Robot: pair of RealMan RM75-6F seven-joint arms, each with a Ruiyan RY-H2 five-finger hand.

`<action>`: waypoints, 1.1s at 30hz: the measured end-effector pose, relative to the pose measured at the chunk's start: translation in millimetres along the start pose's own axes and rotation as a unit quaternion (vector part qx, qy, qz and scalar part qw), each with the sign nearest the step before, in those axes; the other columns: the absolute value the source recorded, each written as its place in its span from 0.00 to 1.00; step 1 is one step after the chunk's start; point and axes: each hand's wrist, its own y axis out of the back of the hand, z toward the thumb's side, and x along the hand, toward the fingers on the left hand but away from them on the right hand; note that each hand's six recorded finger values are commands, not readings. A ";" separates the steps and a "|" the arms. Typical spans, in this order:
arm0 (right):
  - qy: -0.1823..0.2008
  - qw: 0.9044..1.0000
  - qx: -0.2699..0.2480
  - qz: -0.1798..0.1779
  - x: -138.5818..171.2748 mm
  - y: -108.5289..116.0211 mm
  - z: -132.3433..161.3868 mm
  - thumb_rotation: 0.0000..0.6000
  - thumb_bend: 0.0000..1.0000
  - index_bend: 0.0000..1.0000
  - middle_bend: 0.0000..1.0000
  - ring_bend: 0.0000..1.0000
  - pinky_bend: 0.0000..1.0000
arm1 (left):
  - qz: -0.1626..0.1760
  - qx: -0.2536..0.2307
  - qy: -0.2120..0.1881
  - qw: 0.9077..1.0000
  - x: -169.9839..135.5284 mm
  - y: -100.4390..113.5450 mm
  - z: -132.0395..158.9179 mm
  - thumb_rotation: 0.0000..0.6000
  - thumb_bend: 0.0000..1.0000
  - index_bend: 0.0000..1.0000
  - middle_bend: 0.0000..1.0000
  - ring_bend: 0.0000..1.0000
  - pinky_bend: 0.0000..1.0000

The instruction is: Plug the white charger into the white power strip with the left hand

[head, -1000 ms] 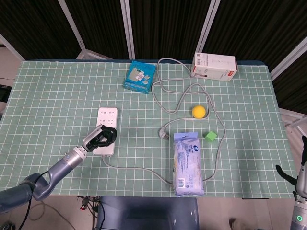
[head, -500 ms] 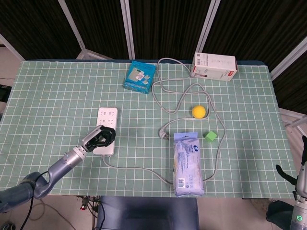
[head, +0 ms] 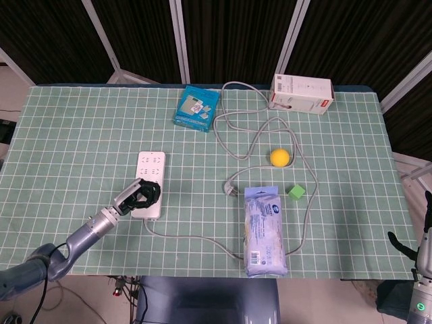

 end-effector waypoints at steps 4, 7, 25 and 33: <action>0.000 1.000 0.000 -0.001 -0.3 0.0 0.6 1.00 0.13 0.01 0.00 0.00 0.00 | 0.004 0.000 0.000 1.000 -0.3 1.6 -0.3 1.00 1.00 0.88 0.92 0.81 0.99; -0.001 1.000 -0.001 -0.001 -0.1 0.6 -0.2 1.00 0.13 0.01 0.00 0.00 0.00 | 0.007 -0.003 0.000 1.000 -1.1 2.7 -0.8 1.00 1.00 0.88 0.92 0.81 0.99; -0.001 1.000 -0.001 -0.005 -0.3 2.0 0.0 1.00 0.13 0.01 0.00 0.00 0.00 | 0.009 0.005 0.019 1.000 -3.3 2.3 -13.7 1.00 1.00 0.88 0.92 0.81 0.99; -0.002 1.000 -0.001 -0.006 -0.6 2.1 0.8 1.00 0.13 0.01 0.00 0.00 0.00 | 0.009 0.006 0.025 1.000 -4.8 2.3 -18.0 1.00 1.00 0.88 0.92 0.81 0.99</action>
